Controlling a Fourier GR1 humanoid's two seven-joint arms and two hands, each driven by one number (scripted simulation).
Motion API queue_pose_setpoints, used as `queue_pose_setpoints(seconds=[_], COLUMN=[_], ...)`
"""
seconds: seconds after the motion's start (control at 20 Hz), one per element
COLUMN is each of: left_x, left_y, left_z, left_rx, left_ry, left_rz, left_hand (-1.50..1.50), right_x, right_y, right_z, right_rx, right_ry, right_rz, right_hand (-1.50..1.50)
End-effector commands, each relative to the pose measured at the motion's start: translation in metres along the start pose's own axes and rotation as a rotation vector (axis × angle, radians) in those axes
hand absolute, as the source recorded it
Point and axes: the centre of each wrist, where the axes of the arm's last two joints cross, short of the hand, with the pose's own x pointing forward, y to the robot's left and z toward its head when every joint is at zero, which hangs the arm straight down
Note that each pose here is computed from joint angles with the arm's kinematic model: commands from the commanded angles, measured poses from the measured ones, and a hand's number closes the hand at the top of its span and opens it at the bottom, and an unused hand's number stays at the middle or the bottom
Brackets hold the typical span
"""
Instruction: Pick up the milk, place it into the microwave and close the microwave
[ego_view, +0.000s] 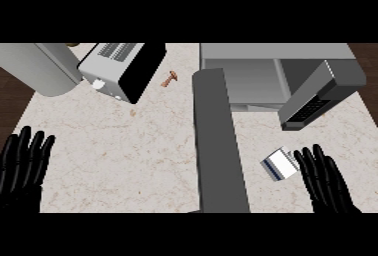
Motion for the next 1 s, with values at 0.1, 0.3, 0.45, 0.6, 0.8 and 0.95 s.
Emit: queue_pose_setpoints(seconds=[0.1, 0.3, 0.45, 0.6, 0.8, 0.95], left_x=[-0.011, 0.008, -0.009, -0.009, -0.003, 0.001], left_y=[0.002, 0.002, 0.010, -0.007, 0.009, 0.002], left_z=[0.032, 0.025, 0.045, 0.035, 0.044, 0.052], left_rx=[0.009, -0.008, 0.000, -0.003, -0.003, -0.004], left_ry=[0.005, 0.016, 0.016, 0.020, 0.012, 0.017], left_rz=[0.009, -0.011, -0.012, -0.010, 0.009, -0.014], left_hand=[-1.50, -1.50, -1.50, -1.50, -1.50, -1.50], right_x=[-0.023, -0.030, -0.063, -0.063, -0.084, -0.104], right_y=[-0.008, -0.004, -0.010, -0.035, -0.034, -0.039], right_z=[-0.009, -0.018, 0.009, -0.009, -0.012, 0.014], right_rx=[-0.091, -0.128, -0.142, -0.145, -0.200, -0.202], right_ry=[-0.016, -0.016, 0.036, 0.050, 0.053, 0.061], right_rz=[0.108, 0.145, 0.149, 0.150, 0.164, 0.217], right_hand=[-1.50, -1.50, -1.50, -1.50, -1.50, -1.50])
